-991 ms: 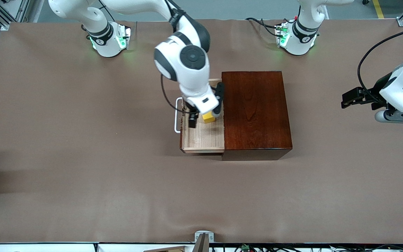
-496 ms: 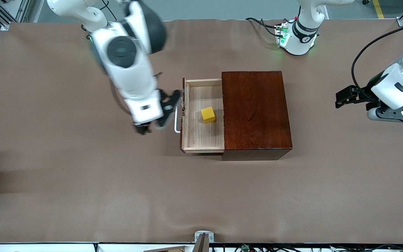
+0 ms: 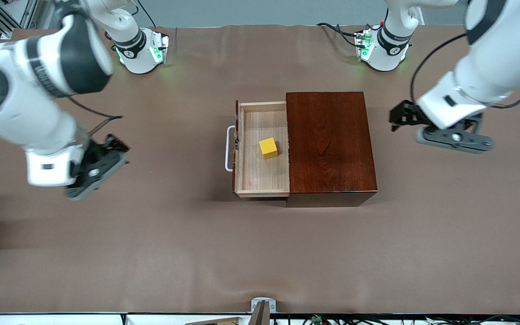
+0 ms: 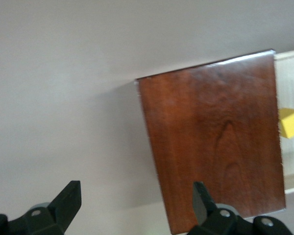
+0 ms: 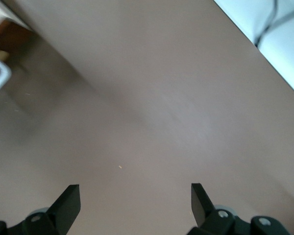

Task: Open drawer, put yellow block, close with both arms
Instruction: 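Withdraw the right gripper from the drawer while the left gripper returns over the box, then lower the left gripper to the drawer front and push the drawer shut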

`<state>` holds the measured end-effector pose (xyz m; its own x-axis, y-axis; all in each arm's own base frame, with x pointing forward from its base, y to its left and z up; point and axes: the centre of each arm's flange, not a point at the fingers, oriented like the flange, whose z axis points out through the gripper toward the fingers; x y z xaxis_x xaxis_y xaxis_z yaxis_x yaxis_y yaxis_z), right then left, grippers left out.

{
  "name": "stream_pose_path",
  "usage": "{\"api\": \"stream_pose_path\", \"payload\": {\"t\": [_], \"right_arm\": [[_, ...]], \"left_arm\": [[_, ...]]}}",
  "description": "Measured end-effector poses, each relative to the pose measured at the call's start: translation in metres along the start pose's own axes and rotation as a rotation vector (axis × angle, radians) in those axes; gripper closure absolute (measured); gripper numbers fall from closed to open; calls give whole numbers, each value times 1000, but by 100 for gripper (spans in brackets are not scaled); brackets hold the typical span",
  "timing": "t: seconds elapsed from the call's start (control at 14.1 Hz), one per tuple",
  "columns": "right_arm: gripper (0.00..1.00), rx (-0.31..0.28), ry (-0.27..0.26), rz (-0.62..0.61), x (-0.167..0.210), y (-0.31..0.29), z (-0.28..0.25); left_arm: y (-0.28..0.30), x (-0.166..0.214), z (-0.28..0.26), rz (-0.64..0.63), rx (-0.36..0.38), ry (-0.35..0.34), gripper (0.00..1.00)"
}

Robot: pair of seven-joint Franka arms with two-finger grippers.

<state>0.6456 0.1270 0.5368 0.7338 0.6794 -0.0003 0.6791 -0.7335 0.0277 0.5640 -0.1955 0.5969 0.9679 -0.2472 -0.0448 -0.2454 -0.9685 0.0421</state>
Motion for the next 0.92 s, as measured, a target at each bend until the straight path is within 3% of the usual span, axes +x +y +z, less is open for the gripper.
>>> {"api": "stream_pose_path", "payload": {"t": [0.35,0.57,0.92], "right_arm": [[0,23,-13,189,-75,89,9],[0,51,-8,310,-120,111,1],[0,98,-47,528,-175,101,-19]], "left_arm": [[105,-12,14,172,-3,-8,0],[183,-20,31,316,-16,22,0],[292,-33,61,784,-49,105,0]]}}
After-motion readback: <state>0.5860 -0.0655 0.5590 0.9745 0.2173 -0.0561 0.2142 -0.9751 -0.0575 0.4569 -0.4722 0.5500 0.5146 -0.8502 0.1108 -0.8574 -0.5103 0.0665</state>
